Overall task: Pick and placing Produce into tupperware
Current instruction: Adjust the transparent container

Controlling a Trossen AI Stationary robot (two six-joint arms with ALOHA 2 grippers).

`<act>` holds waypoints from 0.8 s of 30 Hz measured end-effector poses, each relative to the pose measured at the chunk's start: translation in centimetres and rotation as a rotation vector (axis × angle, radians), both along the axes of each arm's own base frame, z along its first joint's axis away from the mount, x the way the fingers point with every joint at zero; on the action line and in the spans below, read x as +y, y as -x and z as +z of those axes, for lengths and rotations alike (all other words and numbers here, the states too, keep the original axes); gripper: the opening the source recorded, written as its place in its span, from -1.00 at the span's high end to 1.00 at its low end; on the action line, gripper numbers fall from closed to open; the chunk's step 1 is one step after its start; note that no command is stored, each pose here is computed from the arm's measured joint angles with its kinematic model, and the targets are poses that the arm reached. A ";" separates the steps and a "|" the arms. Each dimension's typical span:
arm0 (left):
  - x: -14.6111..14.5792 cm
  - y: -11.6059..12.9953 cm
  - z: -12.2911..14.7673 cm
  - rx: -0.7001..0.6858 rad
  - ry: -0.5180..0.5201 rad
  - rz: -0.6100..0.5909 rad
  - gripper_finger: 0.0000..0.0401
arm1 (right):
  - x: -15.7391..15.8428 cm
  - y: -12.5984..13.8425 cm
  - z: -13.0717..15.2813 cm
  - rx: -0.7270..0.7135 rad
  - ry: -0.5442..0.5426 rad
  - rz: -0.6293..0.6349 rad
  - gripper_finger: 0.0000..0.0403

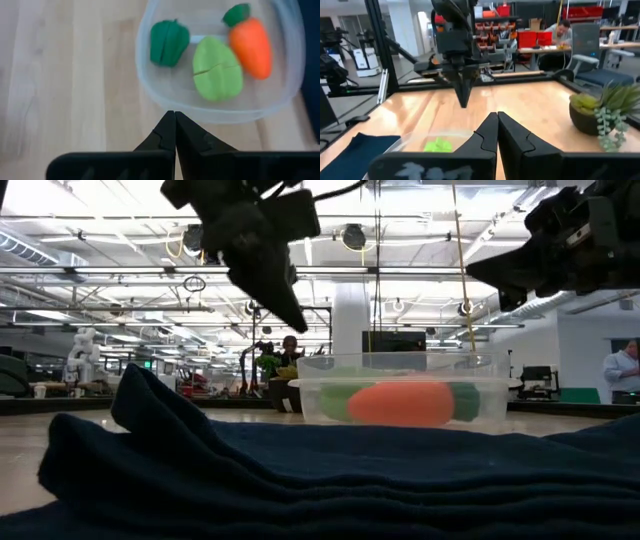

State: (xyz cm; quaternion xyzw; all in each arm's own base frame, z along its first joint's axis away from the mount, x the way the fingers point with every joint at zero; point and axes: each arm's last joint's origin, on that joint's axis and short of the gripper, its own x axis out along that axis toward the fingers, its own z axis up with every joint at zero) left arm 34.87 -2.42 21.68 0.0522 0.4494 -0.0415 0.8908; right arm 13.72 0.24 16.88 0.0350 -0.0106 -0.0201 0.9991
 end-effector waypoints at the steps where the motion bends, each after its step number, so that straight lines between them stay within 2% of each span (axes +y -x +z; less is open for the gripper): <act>1: 0.0 0.2 -0.4 0.006 -0.004 0.015 0.99 | 0.0 -0.1 -0.1 0.007 -0.006 0.003 1.00; 5: 0.2 0.9 -2.3 0.015 0.006 0.063 0.99 | 0.5 -0.3 -0.7 0.058 -0.056 0.034 1.00; 11: 0.3 1.3 -3.6 -0.017 0.033 0.130 0.99 | 1.7 -0.7 -2.0 0.170 -0.132 0.090 1.00; 15: 0.5 1.3 -3.7 -0.020 0.015 0.177 0.99 | 2.2 -0.9 -2.6 0.218 -0.176 0.110 1.00; 24: 0.5 1.1 -4.2 -0.014 0.035 0.204 0.99 | 4.0 -0.6 -3.6 0.327 -0.251 0.224 1.00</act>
